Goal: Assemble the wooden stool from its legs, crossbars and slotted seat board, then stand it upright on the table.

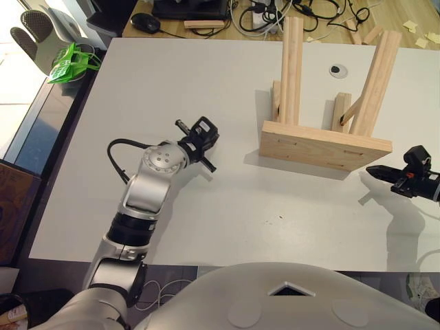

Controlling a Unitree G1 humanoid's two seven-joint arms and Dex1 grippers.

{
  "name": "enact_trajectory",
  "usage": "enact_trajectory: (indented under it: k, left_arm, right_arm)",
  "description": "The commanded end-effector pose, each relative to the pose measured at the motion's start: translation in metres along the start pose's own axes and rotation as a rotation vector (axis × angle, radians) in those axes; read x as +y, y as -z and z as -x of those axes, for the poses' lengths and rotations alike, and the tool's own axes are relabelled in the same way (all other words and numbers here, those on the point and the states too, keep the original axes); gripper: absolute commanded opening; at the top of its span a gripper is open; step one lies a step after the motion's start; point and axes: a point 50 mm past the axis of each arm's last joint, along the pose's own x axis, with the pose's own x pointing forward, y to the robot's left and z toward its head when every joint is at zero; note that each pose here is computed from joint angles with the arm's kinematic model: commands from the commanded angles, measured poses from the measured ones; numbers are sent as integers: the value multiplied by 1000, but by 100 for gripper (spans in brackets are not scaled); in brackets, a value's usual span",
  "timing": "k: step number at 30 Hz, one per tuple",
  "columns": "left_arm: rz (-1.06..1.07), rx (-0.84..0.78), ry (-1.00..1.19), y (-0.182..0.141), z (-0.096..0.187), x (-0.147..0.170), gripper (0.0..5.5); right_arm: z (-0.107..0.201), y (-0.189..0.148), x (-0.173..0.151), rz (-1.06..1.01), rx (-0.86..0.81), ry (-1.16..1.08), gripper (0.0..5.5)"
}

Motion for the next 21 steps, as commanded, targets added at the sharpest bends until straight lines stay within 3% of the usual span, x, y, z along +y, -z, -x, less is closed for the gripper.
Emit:
enact_trajectory:
  k: [1,13,21]
  left_arm:
    - [41,7,34,-1,-11,-16,1]
    - [115,-6,72,-7,-25,-41,1]
    - [346,26,66,-3,-37,-59,1]
  right_arm:
    - [-10,5,3,43,33,9,0]
    - [-13,12,-4,108,62,108,0]
    - [-4,6,-8,89,33,121,0]
